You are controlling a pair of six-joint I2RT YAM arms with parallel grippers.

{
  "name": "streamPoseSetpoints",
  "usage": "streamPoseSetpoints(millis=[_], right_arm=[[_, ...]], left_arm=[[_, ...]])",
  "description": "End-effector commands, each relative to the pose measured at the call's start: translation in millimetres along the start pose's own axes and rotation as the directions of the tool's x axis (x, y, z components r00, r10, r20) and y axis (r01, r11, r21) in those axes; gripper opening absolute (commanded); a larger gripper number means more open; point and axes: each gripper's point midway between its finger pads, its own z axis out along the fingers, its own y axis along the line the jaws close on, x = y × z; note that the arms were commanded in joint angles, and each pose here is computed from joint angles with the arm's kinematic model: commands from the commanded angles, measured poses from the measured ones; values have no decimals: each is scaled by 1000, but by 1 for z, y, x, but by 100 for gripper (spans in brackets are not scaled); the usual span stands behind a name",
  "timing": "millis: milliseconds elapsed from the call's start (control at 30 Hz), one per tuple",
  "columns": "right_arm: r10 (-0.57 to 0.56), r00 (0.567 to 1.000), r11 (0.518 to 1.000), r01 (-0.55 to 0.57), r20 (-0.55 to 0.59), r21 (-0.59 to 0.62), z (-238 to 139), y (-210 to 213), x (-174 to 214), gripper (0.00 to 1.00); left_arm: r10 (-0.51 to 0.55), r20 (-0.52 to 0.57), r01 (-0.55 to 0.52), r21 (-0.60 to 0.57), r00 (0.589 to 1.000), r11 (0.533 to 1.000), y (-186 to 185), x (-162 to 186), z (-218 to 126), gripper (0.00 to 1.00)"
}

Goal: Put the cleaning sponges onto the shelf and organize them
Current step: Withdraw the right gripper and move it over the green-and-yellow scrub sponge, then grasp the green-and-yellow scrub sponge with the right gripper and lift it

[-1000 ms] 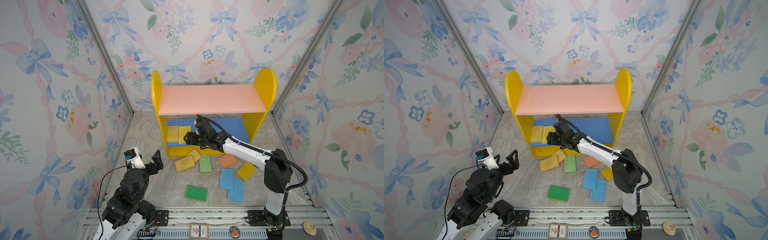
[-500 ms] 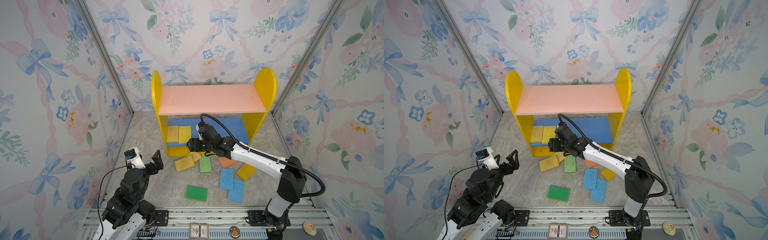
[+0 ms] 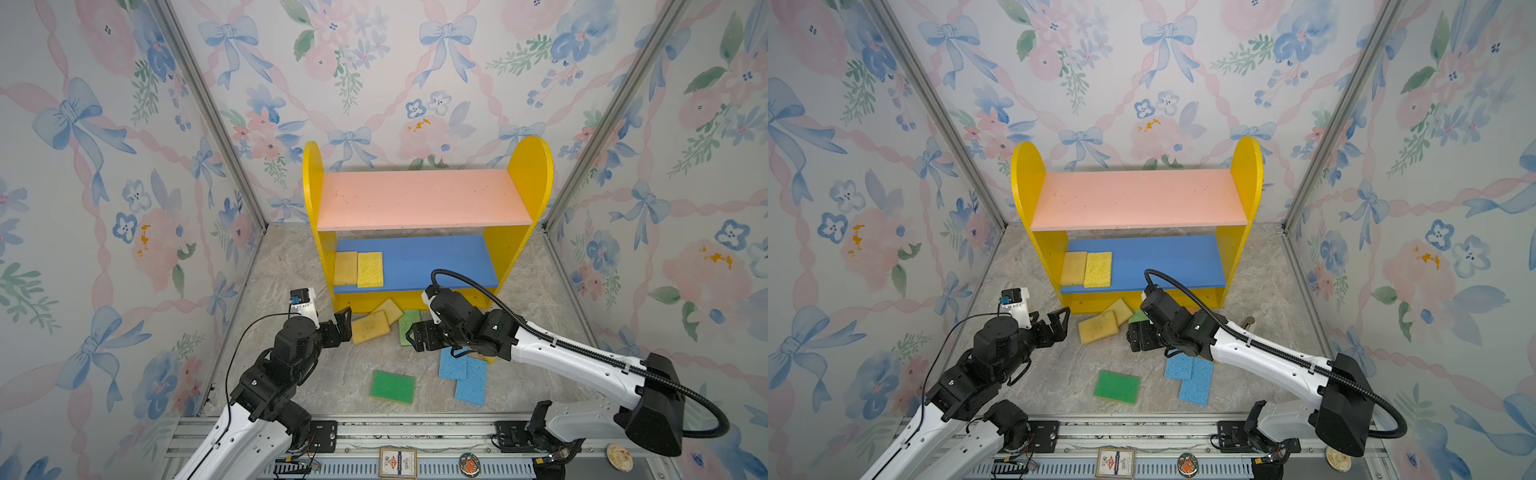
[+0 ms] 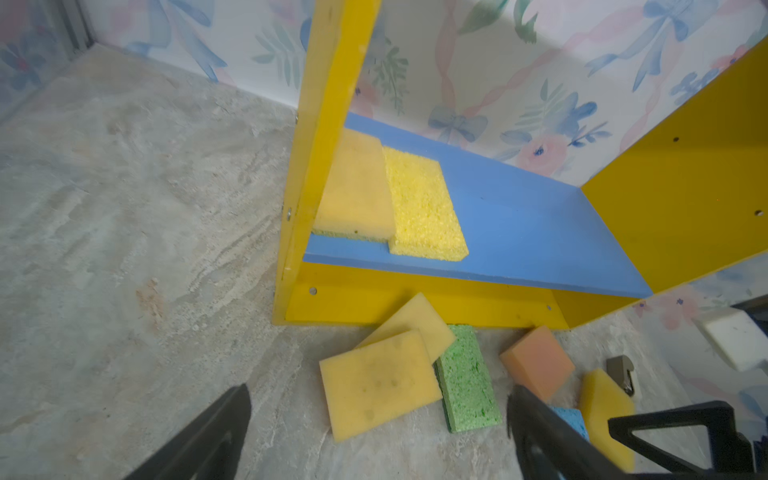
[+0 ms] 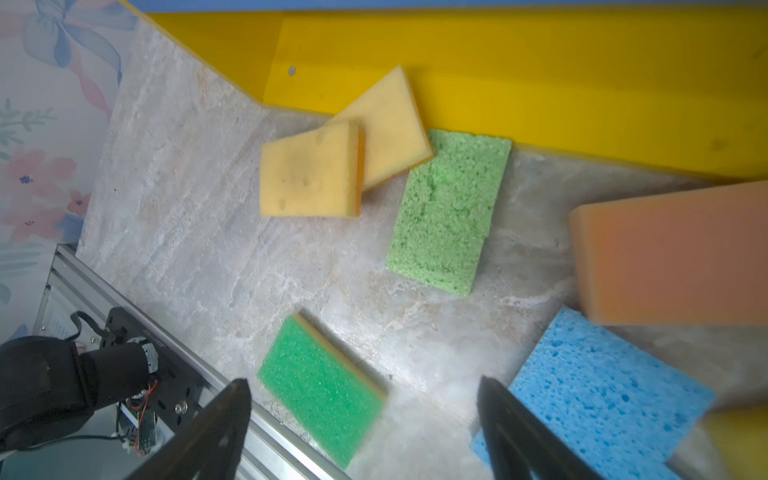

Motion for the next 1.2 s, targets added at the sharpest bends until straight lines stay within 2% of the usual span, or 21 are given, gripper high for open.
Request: streamPoseSetpoints(millis=[0, 100, 267, 367, 467, 600, 733, 900, 1100, 1167], right_arm=[[-255, 952, 961, 231, -170, -149, 14, 27, 41, 90], [-452, 849, 891, 412, -274, -193, 26, 35, 73, 98], [-651, 679, 753, 635, -338, -174, 49, 36, 95, 97], [-726, 580, 665, 730, -370, -159, 68, 37, 105, 97], [-755, 526, 618, 771, -391, -156, 79, 41, 112, 97], [-767, 483, 583, 800, -423, -144, 92, 40, 117, 97], [-765, 478, 579, 804, -433, -135, 98, 39, 117, 97], [-741, 475, 585, 804, -474, -109, 107, 30, 119, 97], [-698, 498, 620, 780, -514, -85, 115, 17, 124, 100], [-693, 510, 629, 773, -510, -81, 113, 17, 122, 95]], left_arm=[[-64, -104, 72, 77, 993, 994, -14, 24, 8, 98], [-85, -73, 91, 75, 994, 993, -12, 18, 3, 98], [-110, -13, 110, 85, 994, 990, -9, 9, -7, 98], [-116, 1, 116, 86, 993, 990, -8, 6, -9, 98], [-117, 9, 116, 79, 993, 990, -7, 5, -10, 98], [-117, 18, 116, 71, 993, 991, -5, 4, -9, 98], [-112, 12, 111, 69, 994, 991, -5, 5, -8, 98], [-115, 21, 113, 71, 993, 991, -5, 4, -10, 98], [-116, 18, 115, 72, 993, 991, -5, 4, -9, 98], [-116, 13, 115, 71, 993, 991, -5, 5, -9, 98]])
